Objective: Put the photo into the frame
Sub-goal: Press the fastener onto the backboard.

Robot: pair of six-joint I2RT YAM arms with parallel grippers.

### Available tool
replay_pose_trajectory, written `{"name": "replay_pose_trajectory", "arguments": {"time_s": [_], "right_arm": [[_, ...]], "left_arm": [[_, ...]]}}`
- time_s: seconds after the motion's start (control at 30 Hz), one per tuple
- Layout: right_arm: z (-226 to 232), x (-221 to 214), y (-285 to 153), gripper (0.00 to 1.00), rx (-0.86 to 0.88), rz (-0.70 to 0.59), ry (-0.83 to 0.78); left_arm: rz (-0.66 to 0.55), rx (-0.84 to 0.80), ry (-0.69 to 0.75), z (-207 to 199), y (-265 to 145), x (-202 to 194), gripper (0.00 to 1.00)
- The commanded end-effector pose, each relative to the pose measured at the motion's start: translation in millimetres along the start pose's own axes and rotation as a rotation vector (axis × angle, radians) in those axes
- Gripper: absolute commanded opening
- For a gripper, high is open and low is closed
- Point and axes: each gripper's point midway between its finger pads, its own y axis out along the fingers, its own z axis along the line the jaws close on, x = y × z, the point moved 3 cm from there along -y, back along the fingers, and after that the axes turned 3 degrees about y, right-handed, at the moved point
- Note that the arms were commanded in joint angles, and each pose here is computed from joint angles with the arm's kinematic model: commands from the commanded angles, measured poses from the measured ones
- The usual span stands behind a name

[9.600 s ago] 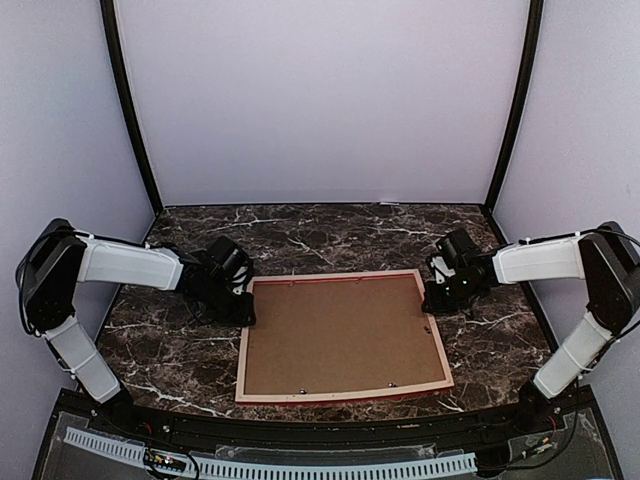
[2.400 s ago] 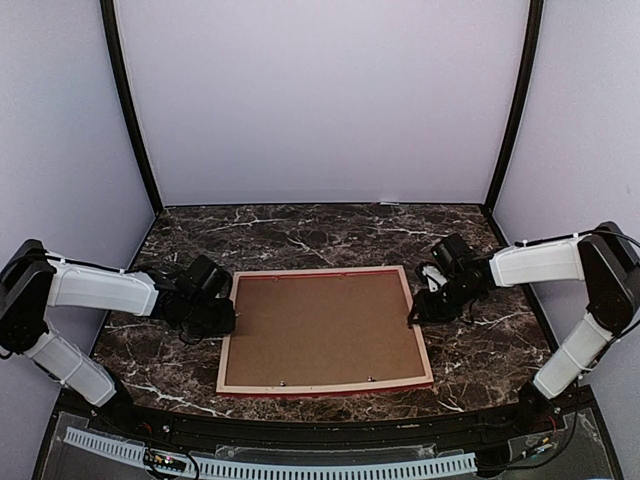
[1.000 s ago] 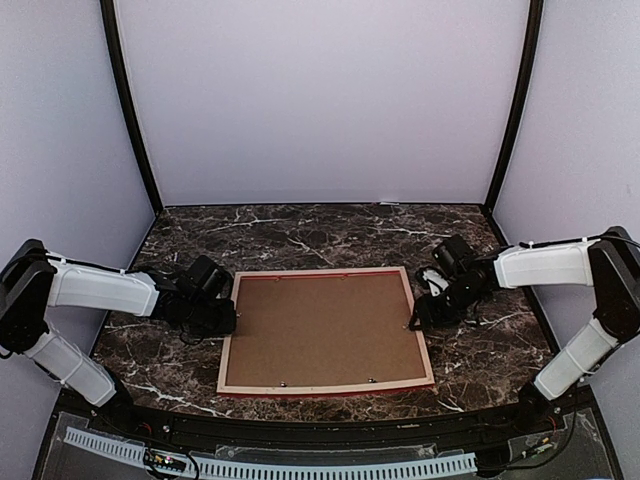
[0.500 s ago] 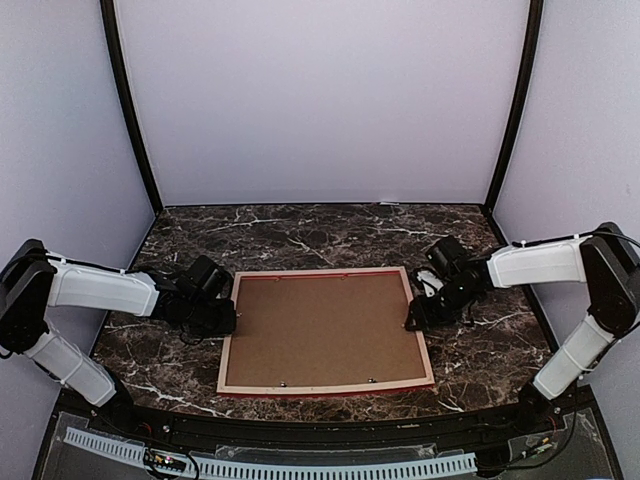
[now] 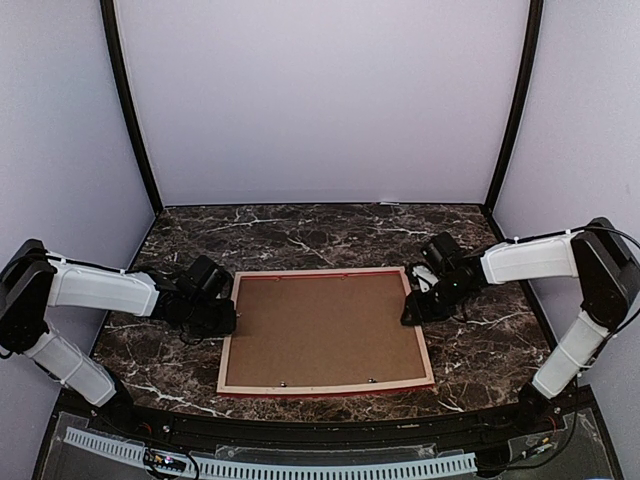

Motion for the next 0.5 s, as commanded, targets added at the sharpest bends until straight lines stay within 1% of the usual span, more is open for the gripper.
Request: {"name": "replay_pose_trajectory", "arguments": {"time_s": [0.0,0.2,0.47], "right_arm": [[-0.7,-1.7,8.9,0.43,-0.012,0.018,0.014],[-1.2,-2.0,10.0,0.33,-0.01,0.02,0.018],[-4.1,-2.3,11.7,0.29,-0.012,0.019,0.045]], "left_arm": [[0.111,0.04,0.021,12.8,6.5,-28.5,0.15],[0.11,0.041,0.021,12.5,6.2,-27.8,0.15],[0.113,0.04,0.022,13.0,6.9,-29.1,0.15]]}}
